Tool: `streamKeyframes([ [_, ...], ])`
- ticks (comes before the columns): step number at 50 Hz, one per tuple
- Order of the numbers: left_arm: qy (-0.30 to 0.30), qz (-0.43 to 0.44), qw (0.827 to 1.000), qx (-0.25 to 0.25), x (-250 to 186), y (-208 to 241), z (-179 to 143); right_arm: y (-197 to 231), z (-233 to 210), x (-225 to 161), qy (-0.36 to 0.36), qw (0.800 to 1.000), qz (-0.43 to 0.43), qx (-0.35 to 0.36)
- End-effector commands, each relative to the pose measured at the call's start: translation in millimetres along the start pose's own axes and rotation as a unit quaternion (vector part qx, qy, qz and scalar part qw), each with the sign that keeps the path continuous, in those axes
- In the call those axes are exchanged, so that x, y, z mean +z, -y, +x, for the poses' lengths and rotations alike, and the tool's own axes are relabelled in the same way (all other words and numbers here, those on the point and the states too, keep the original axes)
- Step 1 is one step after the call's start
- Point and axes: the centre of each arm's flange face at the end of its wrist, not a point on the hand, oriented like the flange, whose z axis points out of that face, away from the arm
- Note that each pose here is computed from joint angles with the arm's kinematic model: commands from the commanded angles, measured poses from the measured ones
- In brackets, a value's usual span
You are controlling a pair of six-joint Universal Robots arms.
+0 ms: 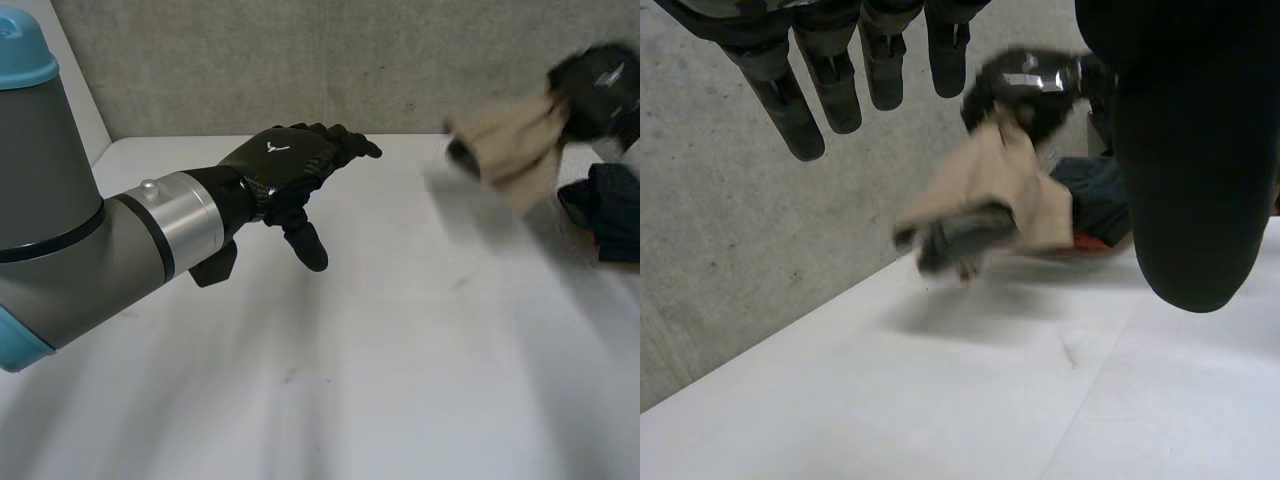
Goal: Fold the laundry.
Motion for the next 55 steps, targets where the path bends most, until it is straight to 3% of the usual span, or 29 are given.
streamKeyframes([
  [1, -0.001, -0.002, 1.0, -0.004, -0.4, -1.5, 0.8, 12.8, 99.3, 6.3, -0.112, 0.988, 0.097, 0.034],
  [5, 0.0, -0.002, 1.0, -0.005, -0.4, -1.5, 0.6, 4.1, 132.9, -0.8, -0.125, 0.985, 0.109, 0.038],
  [14, -0.002, -0.003, 1.0, -0.007, -0.5, -2.4, 1.9, -78.9, 172.3, -39.6, -0.101, 0.993, 0.048, 0.034],
  [21, -0.001, 0.002, 1.0, -0.017, 0.4, -1.1, 1.5, -143.9, 165.7, -74.8, -0.056, 0.996, -0.001, 0.072],
  [29, 0.0, 0.012, 1.0, -0.025, 2.1, 0.4, 0.5, -188.7, 156.8, -111.5, -0.035, 0.995, -0.037, 0.089],
  [36, 0.001, 0.015, 0.999, -0.029, 2.2, 1.2, -0.2, -193.4, 155.4, -125.5, -0.02, 0.994, -0.046, 0.093],
  [46, 0.0, 0.016, 0.999, -0.029, 1.5, 1.8, 0.6, -162.2, 211.2, -155.7, -0.092, 0.991, -0.074, 0.064],
  [51, 0.001, 0.021, 0.999, -0.027, -0.9, 5.4, 0.8, -143.2, 243.5, -173.7, -0.128, 0.988, -0.085, -0.006],
  [55, 0.0, 0.019, 0.999, -0.027, -1.7, 4.1, 1.4, -132.3, 273.2, -185.8, -0.205, 0.969, -0.108, -0.081],
])
